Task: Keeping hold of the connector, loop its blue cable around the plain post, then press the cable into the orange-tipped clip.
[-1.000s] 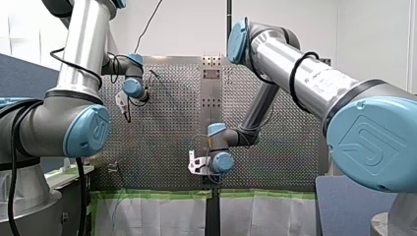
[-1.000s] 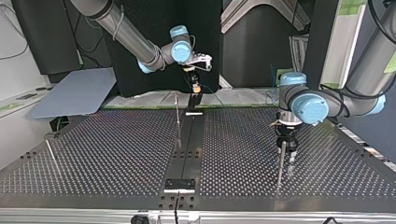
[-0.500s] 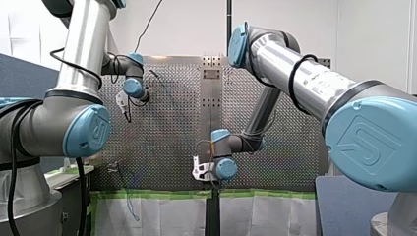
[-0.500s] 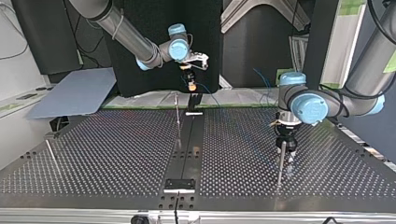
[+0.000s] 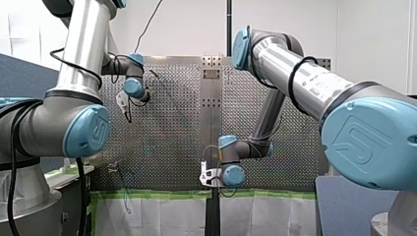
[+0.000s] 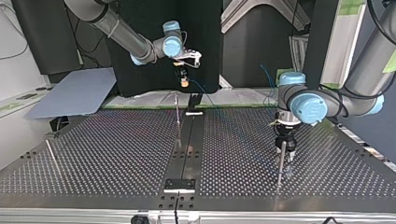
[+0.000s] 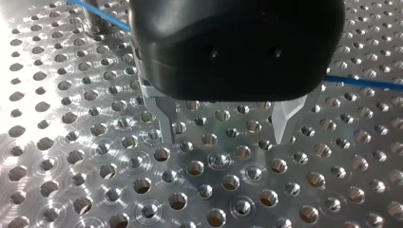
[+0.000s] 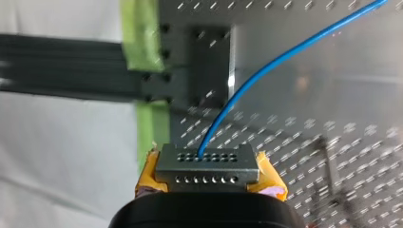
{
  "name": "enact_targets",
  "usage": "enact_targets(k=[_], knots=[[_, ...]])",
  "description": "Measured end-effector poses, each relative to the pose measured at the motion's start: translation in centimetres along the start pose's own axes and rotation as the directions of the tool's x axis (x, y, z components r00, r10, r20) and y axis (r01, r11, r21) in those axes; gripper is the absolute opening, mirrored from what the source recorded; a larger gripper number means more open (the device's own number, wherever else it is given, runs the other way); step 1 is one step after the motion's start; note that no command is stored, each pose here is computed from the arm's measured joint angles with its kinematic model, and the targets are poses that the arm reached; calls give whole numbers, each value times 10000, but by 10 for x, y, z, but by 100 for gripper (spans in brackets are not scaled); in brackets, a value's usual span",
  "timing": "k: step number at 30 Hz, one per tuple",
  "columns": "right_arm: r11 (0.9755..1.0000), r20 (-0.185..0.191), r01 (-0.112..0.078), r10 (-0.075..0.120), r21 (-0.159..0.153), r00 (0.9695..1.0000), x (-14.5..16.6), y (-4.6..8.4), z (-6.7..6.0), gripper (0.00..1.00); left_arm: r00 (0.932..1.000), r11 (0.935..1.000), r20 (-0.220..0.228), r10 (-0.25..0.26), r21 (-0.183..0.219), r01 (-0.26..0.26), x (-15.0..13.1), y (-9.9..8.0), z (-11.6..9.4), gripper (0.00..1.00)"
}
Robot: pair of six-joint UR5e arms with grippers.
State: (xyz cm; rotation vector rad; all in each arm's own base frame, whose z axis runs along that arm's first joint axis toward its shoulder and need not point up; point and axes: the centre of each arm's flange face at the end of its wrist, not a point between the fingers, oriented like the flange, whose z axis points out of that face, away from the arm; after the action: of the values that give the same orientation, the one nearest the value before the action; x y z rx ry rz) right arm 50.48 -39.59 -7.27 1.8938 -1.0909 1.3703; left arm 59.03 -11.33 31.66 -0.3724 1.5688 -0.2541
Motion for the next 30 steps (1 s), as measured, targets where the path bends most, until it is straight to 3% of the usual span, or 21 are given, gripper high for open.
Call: enact_targets(k=[10,25,30], knots=[[9976,695,-63,111,-693,9975,-50,30,3,0,10000,10000,-13,15,36,-15,1,-2,-1,100],[9874,696,-284,396,-1558,9968,-55,76,9,0,10000,10000,-27,17,61,-17,2,-4,-1,100],[9862,656,-337,449,-1623,9968,-57,82,9,0,10000,10000,-23,20,59,-20,1,-3,-1,100]])
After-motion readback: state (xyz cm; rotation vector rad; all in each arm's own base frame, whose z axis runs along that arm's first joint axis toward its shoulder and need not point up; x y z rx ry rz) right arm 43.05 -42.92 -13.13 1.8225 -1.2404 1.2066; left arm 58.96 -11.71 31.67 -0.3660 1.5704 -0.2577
